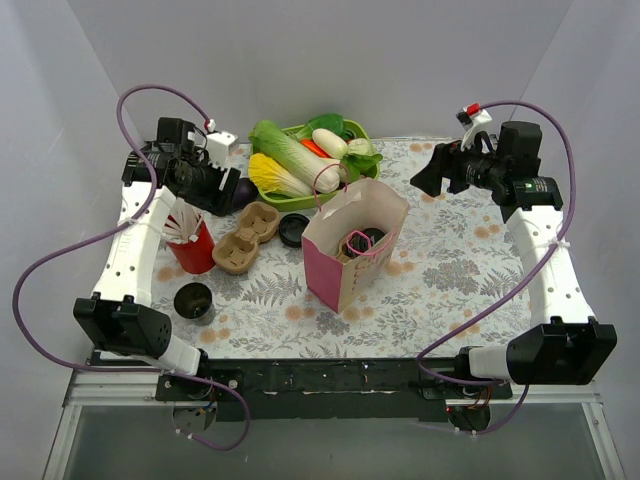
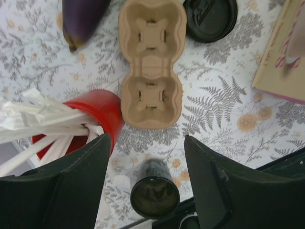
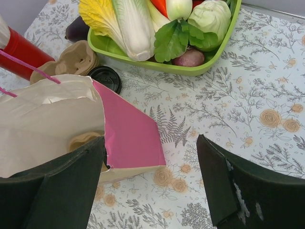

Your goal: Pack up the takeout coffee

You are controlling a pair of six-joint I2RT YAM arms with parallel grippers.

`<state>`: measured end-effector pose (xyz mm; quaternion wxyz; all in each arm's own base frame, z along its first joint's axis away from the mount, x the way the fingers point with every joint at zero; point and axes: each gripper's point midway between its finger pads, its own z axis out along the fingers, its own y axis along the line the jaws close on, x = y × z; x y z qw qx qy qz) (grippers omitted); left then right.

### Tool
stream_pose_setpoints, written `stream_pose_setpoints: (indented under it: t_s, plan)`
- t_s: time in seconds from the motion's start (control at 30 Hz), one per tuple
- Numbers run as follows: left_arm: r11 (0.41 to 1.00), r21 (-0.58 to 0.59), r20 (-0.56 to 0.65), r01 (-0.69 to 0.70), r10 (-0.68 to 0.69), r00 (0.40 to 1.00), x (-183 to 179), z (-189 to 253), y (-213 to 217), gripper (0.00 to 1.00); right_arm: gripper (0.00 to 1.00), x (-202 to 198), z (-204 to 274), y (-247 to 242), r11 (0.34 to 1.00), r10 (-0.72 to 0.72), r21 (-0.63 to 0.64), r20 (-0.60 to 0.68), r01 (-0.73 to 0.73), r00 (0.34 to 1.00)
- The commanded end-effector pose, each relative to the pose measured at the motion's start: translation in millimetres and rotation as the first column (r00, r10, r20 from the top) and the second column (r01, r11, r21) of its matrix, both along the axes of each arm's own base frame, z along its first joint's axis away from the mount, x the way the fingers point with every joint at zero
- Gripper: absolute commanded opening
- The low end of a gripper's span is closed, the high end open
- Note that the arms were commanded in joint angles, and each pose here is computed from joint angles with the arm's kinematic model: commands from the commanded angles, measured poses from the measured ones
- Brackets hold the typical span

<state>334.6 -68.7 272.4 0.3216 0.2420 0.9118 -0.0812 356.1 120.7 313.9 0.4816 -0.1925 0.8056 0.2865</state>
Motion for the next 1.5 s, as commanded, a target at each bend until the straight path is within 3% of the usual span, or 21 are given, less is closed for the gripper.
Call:
stream_pose_setpoints:
  t_s: [0.0,0.43,0.57,0.73,0.77,0.83,0.9,1.37,1.47]
  plan:
    - [0.993,0.101,-0.049,-0.059,0.065,0.997,-12,-19,22,0.63,0.85,-6,12,2,1.0,0.008,0.015,0.033,-0.008,0.999]
    - [0.959,0.237,-0.022,-0.152,0.162,0.987,16,-53,49,0.62,0.84,-4,10,0,1.0,-0.003,0.002,0.026,0.002,1.0]
    - [0.955,0.257,-0.032,-0.145,0.158,0.987,24,-64,51,0.56,0.84,-3,9,0,1.0,0.0,0.001,0.021,0.0,1.0]
    - [0.946,0.293,-0.07,-0.137,0.164,0.984,23,-71,55,0.28,0.84,-1,8,-1,1.0,-0.002,-0.003,0.022,0.002,1.0]
    - [0.944,0.299,-0.066,-0.137,0.164,0.984,22,-69,57,0.12,0.84,-1,8,-1,1.0,-0.003,-0.003,0.024,0.003,1.0]
    - [0.943,0.305,-0.048,-0.131,0.153,0.987,21,-64,58,0.1,0.84,-1,6,-1,1.0,-0.005,-0.006,0.022,0.005,1.0]
    - [0.943,0.306,-0.042,-0.129,0.149,0.988,20,-58,58,0.0,0.84,-1,6,-2,1.0,-0.005,-0.009,0.024,0.005,1.0]
    - [0.97,0.222,0.094,-0.102,0.082,0.992,4,38,47,0.0,0.83,12,-5,-1,1.0,0.008,-0.024,-0.006,-0.008,1.0]
    - [0.988,0.142,0.137,-0.055,0.035,0.99,7,63,30,0.0,0.83,17,-7,-1,1.0,0.006,-0.025,-0.012,-0.007,1.0]
